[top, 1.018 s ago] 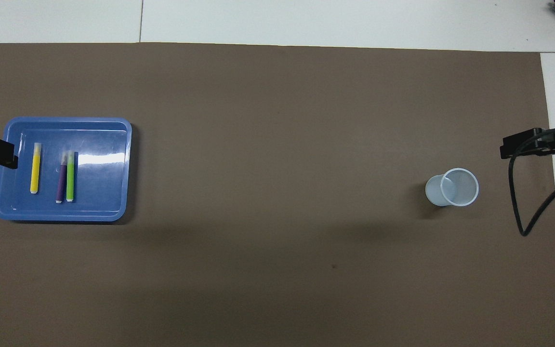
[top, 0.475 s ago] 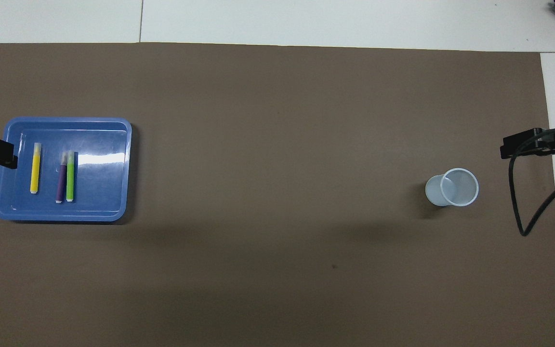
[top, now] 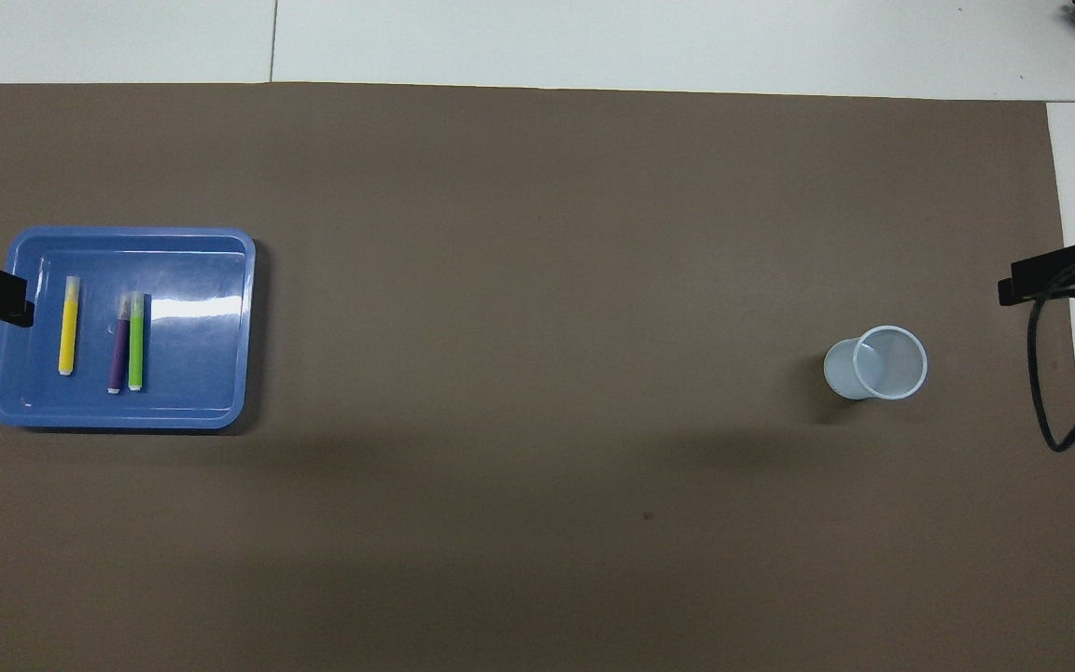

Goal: Right arm passes pens to left for tray arrangement

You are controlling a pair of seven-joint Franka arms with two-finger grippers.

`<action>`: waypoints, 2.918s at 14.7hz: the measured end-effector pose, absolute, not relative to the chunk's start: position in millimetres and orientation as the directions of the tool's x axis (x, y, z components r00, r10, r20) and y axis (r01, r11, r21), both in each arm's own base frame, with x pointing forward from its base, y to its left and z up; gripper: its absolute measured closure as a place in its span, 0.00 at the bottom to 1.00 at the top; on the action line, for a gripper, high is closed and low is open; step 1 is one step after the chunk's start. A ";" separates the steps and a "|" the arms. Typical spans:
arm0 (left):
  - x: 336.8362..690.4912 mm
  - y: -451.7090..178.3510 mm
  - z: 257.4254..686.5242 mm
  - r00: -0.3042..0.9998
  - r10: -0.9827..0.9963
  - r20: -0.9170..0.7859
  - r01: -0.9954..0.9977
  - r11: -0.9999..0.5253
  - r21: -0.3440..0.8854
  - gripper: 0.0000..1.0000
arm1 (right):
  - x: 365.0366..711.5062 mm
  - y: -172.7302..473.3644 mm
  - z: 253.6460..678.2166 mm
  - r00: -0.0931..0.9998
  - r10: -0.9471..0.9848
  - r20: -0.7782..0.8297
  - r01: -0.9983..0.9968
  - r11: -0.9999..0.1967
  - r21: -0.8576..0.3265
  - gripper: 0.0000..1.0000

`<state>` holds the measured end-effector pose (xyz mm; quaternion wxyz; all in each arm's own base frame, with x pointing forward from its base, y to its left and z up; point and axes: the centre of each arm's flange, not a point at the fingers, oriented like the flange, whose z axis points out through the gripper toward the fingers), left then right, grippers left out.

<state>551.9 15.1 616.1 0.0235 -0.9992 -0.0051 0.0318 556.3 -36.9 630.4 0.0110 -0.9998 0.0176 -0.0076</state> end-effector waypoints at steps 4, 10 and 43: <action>551.7 13.9 616.5 0.998 0.004 -0.063 0.002 -0.999 -0.038 0.00 | 556.3 -37.3 630.5 0.999 -0.036 0.015 -0.036 -0.999 -0.022 0.00; 552.0 10.0 617.7 0.998 -0.006 -0.055 -0.007 -1.000 -0.006 0.00 | 556.5 -36.3 630.6 0.999 -0.034 0.016 -0.034 -0.999 -0.022 0.00; 551.5 -24.1 618.5 0.995 -0.090 -0.053 -0.090 -0.996 0.000 0.00 | 556.8 -34.0 630.7 0.999 -0.030 0.017 -0.030 -0.999 -0.022 0.00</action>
